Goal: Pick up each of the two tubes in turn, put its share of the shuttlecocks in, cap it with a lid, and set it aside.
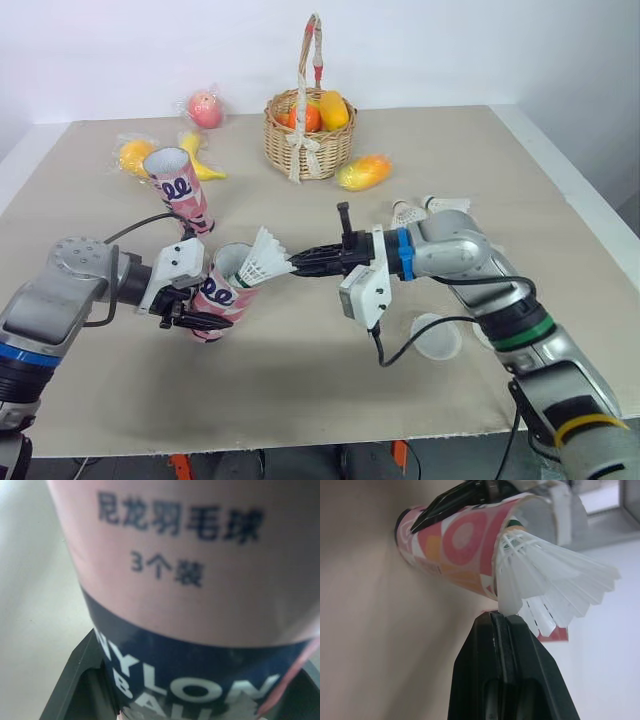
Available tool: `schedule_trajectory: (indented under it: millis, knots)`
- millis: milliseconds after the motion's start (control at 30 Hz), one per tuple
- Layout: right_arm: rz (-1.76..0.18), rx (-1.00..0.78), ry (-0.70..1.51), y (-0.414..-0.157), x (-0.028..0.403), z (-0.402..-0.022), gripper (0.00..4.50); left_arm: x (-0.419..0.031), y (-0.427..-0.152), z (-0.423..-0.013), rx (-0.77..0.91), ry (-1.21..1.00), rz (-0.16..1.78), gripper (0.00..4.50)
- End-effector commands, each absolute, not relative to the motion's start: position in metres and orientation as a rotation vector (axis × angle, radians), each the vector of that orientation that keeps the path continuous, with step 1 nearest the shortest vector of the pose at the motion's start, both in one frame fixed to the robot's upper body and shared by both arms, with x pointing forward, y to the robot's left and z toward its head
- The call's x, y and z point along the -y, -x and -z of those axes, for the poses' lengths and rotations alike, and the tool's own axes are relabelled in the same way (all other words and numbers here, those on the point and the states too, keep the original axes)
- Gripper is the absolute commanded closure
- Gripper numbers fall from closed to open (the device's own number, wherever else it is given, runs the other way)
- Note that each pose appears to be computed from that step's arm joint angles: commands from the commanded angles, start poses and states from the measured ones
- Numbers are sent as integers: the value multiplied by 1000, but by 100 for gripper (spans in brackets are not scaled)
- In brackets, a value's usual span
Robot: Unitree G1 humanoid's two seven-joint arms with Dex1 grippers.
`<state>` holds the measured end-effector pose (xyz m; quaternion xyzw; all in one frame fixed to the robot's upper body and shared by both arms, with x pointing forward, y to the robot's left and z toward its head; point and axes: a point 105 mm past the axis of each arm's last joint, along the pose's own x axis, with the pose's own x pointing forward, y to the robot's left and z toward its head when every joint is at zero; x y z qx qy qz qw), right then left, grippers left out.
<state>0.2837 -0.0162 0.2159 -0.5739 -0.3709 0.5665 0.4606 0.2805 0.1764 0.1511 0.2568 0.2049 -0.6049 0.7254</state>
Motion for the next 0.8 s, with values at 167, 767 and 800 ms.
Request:
schedule_trajectory:
  millis: [167,767,800]
  knots:
    - [-1432,1061,1489,-279,5,-232,449,-179,-277,-146,-494,-563,1330,183]
    - [-1284,576,596,-315,46,-287,216,-178,-279,-147,-484,-554,1322,183]
    - [-1295,541,527,-313,42,-289,232,-179,-279,-148,-483,-556,1323,183]
